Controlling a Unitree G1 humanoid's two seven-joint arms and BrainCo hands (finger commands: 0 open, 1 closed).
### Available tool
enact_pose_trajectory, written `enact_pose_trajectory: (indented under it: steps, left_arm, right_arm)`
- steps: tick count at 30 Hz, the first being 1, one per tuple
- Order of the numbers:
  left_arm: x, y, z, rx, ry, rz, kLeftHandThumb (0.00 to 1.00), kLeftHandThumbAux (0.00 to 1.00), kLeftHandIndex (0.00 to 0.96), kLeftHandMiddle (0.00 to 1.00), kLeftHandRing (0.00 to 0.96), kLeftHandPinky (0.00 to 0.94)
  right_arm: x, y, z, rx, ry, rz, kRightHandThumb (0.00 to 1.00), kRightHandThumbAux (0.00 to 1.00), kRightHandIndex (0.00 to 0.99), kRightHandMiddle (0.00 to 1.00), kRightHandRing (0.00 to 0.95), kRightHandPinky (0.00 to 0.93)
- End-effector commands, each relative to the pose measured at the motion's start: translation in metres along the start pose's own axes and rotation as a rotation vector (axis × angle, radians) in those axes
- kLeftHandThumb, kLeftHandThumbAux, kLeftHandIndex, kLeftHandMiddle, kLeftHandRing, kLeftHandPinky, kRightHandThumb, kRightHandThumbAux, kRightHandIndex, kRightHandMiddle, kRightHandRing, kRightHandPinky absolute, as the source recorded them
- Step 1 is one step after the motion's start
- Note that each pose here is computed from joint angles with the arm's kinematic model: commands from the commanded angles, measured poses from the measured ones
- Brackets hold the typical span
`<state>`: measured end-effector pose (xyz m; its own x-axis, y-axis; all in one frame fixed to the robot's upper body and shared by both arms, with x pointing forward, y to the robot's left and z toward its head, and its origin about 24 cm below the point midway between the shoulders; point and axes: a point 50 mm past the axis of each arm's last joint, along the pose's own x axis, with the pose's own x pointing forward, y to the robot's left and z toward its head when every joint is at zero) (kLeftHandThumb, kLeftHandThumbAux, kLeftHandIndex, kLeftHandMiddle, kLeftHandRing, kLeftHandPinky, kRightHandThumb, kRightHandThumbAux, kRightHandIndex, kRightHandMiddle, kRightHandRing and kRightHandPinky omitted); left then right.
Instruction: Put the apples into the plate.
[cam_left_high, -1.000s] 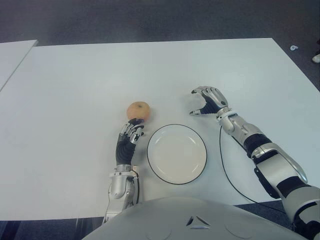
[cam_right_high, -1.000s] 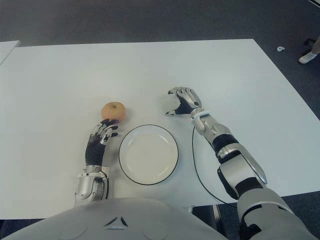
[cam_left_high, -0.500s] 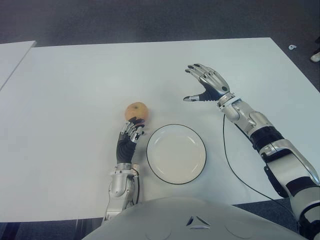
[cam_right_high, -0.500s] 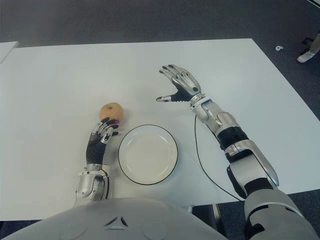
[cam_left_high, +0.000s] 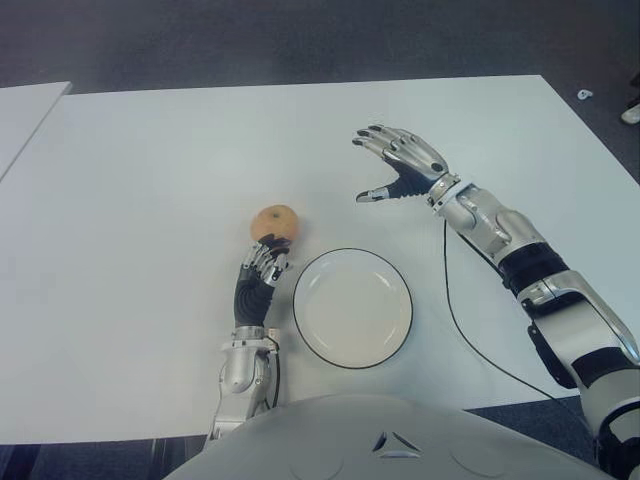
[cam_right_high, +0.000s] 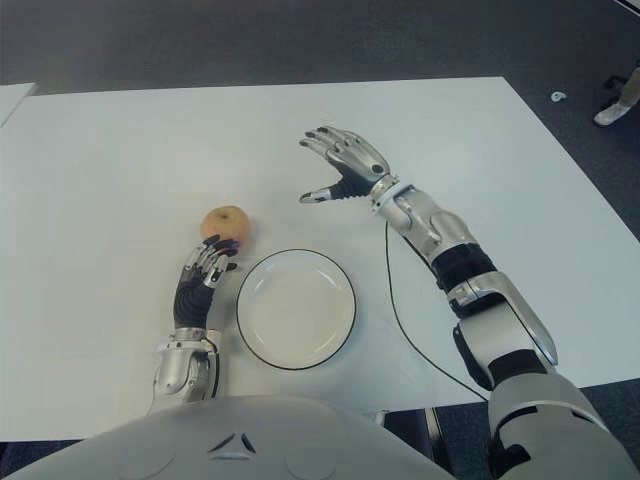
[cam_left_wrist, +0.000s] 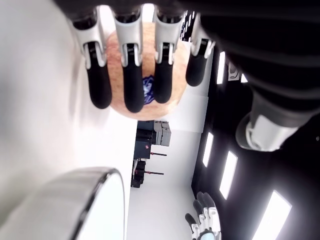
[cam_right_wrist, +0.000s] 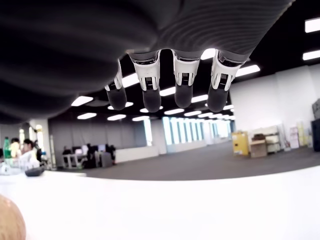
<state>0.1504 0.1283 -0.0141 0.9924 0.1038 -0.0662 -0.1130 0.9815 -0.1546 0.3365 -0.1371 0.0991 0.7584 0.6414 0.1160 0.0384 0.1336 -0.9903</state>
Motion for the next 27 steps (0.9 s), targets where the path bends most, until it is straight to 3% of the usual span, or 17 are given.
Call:
enact_pose_trajectory:
  steps: [1,13,27]
  left_arm:
    - [0.004,-0.015,-0.005,-0.071,0.024,0.019,0.396,0.539,0.208,0.253,0.31,0.356]
    - [0.002,-0.02,-0.005,-0.07,0.022,0.019,0.404,0.548,0.2,0.256,0.313,0.357]
    - [-0.001,-0.023,-0.004,-0.076,0.016,0.024,0.4,0.553,0.198,0.248,0.305,0.352]
  right_arm:
    - [0.006,-0.006,0.005,-0.036,-0.038,0.03,0.245,0.19,0.0,0.0,0.0,0.0]
    - [0.019,-0.001,0.016,-0.061,-0.093,0.078,0.238,0.193,0.0,0.0,0.0,0.0]
    - [0.04,0.021,0.039,-0.056,-0.144,0.107,0.233,0.199,0.0,0.0,0.0,0.0]
